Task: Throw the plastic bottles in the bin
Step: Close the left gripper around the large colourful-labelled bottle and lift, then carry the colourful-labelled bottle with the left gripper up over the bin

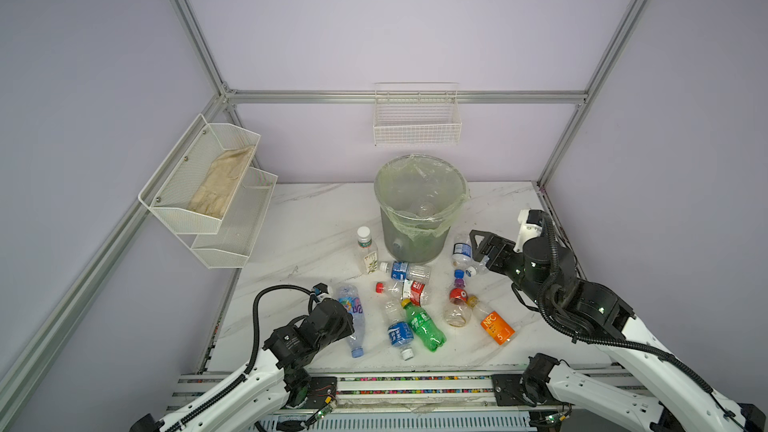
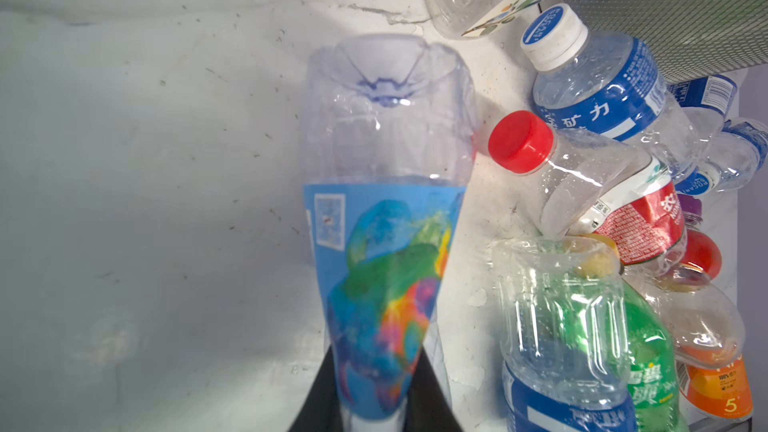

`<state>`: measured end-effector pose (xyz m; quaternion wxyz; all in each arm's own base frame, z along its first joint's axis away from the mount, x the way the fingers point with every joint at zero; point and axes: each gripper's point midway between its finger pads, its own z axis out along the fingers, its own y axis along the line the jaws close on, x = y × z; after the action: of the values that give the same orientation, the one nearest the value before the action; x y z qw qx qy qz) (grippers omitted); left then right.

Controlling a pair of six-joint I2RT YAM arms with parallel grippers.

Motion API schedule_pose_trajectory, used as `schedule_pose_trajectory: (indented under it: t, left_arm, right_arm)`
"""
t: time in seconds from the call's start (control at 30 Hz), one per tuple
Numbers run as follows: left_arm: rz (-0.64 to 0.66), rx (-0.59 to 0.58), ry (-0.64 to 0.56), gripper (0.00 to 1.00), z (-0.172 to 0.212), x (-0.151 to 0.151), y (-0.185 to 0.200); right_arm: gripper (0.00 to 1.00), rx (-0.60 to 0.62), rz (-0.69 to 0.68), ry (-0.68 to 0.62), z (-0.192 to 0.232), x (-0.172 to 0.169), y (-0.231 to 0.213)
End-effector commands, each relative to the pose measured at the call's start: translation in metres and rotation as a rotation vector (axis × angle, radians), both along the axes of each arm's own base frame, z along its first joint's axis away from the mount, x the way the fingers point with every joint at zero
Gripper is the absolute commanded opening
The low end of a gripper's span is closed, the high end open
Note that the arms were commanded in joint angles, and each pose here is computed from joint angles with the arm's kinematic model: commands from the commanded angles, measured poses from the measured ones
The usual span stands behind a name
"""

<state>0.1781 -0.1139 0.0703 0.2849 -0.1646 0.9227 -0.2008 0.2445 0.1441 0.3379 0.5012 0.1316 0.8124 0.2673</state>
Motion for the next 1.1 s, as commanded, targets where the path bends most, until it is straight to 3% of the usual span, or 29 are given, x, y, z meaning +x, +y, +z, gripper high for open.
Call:
schedule_pose_trajectory:
  t: [0.0,0.63,1.07]
  left_arm:
    - [-0.005,-0.046,-0.162,0.15,0.069,0.018,-0.005]
    - [-0.027,-0.034,-0.531,0.14,0.226,0.043,0.000]
    - [-0.099,0.015,-0.731,0.14,0.333,0.068,-0.022]
  right_arm:
    - [0.97,0.011,-0.021,0.004,-0.003,-0.002,-0.006]
    - [0.97,0.016,-0.017,0.039,-0.026,-0.010,-0.010]
    - [0.97,-0.001,0.003,0.172,-0.097,-0.031,-0.018]
